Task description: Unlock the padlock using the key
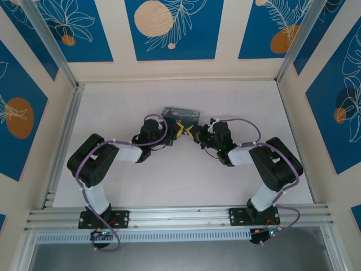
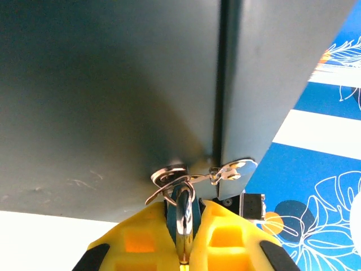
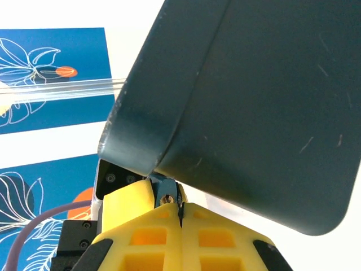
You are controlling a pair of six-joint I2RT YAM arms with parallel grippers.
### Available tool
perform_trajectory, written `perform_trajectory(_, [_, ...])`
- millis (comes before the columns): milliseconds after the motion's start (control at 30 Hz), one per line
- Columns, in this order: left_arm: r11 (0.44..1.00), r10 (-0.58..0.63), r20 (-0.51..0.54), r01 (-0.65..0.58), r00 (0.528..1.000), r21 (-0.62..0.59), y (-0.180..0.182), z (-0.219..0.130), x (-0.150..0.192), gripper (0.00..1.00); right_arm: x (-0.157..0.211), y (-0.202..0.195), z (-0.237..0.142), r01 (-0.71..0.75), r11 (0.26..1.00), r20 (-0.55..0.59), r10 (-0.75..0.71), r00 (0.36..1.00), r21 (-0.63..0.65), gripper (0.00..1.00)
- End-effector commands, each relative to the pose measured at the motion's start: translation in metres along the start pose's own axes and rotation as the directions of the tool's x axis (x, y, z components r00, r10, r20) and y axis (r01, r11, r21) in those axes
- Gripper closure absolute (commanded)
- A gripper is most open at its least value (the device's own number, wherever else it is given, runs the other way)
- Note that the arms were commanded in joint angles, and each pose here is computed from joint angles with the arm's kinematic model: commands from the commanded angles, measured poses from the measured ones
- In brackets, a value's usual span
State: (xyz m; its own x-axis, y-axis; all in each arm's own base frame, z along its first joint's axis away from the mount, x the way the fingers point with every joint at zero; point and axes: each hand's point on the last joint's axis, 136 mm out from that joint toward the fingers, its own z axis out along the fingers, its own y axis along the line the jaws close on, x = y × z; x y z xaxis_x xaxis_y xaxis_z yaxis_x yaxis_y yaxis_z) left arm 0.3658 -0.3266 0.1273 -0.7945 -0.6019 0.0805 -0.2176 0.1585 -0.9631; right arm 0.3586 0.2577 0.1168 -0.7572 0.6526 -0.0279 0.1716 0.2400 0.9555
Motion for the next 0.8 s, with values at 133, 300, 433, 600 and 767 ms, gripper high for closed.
perform_trajectory(133, [0.993, 0.066, -0.236, -0.041, 0.970, 0.113, -0.033, 0.000, 0.060, 1.00, 0.011, 0.035, 0.005, 0.209, 0.974, -0.048, -0.214, 0.976, -0.086, 1.00])
perform_trajectory(300, [0.993, 0.065, -0.233, -0.040, 0.970, 0.112, -0.032, 0.000, 0.059, 1.00, 0.014, 0.034, 0.011, 0.115, 0.983, -0.074, -0.126, 0.989, -0.143, 1.00])
perform_trajectory(433, [0.993, 0.067, -0.232, -0.041, 0.970, 0.113, -0.033, -0.001, 0.059, 1.00, 0.016, 0.030, 0.014, -0.008, 0.986, -0.078, -0.005, 0.997, -0.164, 1.00])
perform_trajectory(600, [0.993, 0.063, -0.231, -0.039, 0.971, 0.108, -0.031, 0.000, 0.058, 1.00, 0.020, 0.039, 0.019, -0.116, 0.966, -0.090, 0.097, 0.991, -0.232, 1.00])
perform_trajectory(767, [0.993, 0.066, -0.233, -0.041, 0.970, 0.111, -0.033, 0.000, 0.059, 1.00, 0.025, 0.047, 0.024, -0.105, 0.964, -0.111, 0.080, 0.991, -0.242, 1.00])
